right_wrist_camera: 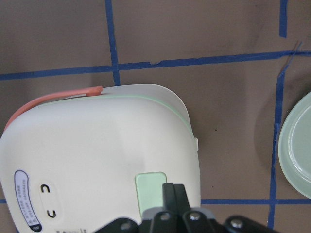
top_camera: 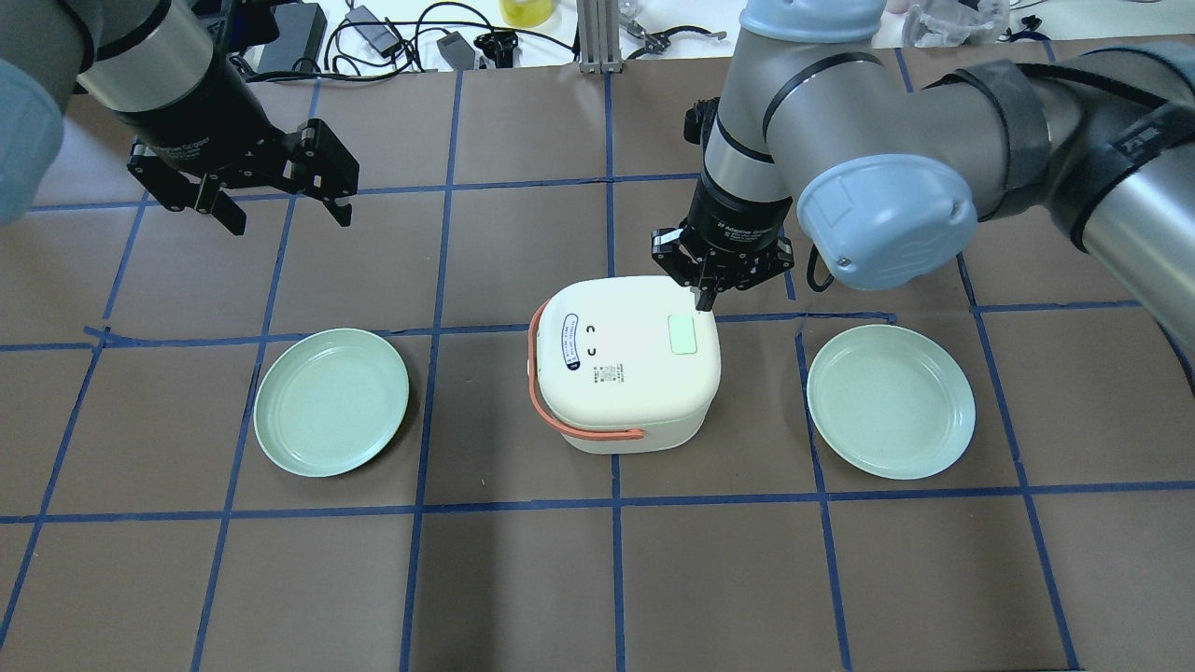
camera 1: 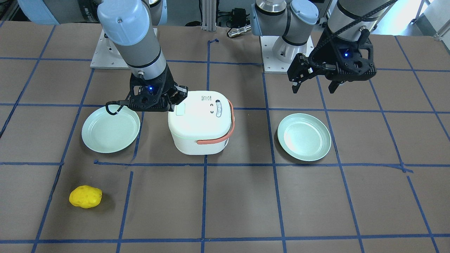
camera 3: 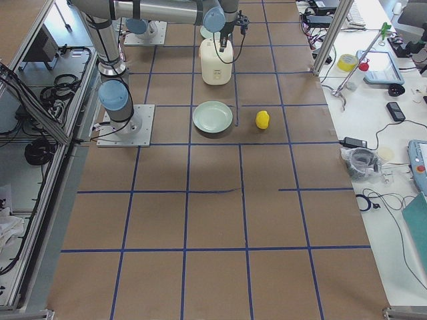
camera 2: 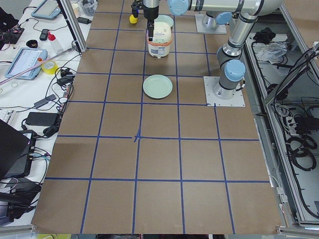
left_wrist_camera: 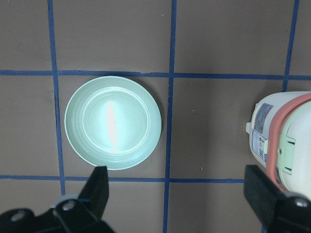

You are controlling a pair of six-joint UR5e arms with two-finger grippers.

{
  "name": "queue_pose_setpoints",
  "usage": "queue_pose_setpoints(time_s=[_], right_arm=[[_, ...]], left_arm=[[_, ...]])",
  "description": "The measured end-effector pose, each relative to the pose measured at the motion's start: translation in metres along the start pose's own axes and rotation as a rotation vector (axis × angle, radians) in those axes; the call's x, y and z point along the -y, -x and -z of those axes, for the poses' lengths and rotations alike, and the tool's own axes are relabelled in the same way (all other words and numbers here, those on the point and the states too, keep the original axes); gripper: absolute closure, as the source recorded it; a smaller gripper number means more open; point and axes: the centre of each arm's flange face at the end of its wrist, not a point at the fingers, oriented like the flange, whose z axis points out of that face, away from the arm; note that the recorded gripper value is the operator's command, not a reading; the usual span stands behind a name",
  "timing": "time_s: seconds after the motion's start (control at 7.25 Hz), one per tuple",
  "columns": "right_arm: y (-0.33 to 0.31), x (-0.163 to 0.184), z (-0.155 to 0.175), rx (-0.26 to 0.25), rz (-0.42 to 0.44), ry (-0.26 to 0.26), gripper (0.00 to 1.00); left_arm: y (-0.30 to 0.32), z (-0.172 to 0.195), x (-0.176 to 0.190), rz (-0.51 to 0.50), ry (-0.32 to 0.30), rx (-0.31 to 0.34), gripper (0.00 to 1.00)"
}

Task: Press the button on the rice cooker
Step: 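Move the right gripper over the rice cooker's green button, then press down on the green button with the right gripper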

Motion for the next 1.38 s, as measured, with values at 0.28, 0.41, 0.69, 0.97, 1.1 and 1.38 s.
queue_pose_setpoints(time_s=[0.28, 0.41, 0.69, 0.97, 1.1, 1.38], right_arm=[[0.001, -0.003, -0.01, 0.022, 0.006, 0.021, 1.0], [0.002, -0.004, -0.013, 0.039, 0.008, 0.026, 1.0], [0.002, -0.007, -0.022, 0.047, 0.008, 0.038, 1.0], [0.002, -0.007, -0.025, 0.05, 0.008, 0.037, 1.0], [0.002, -0.007, -0.025, 0.051, 0.008, 0.036, 1.0], [0.002, -0.005, -0.028, 0.049, 0.007, 0.042, 1.0]], left_arm=[[0.0, 0.0, 0.0, 0.0, 0.0, 0.0, 0.0], [0.0, 0.0, 0.0, -0.001, 0.0, 0.0, 0.0], [0.0, 0.0, 0.0, -0.001, 0.0, 0.0, 0.0], [0.0, 0.0, 0.0, -0.001, 0.0, 0.0, 0.0], [0.0, 0.0, 0.0, -0.001, 0.0, 0.0, 0.0], [0.0, 0.0, 0.0, -0.001, 0.0, 0.0, 0.0]])
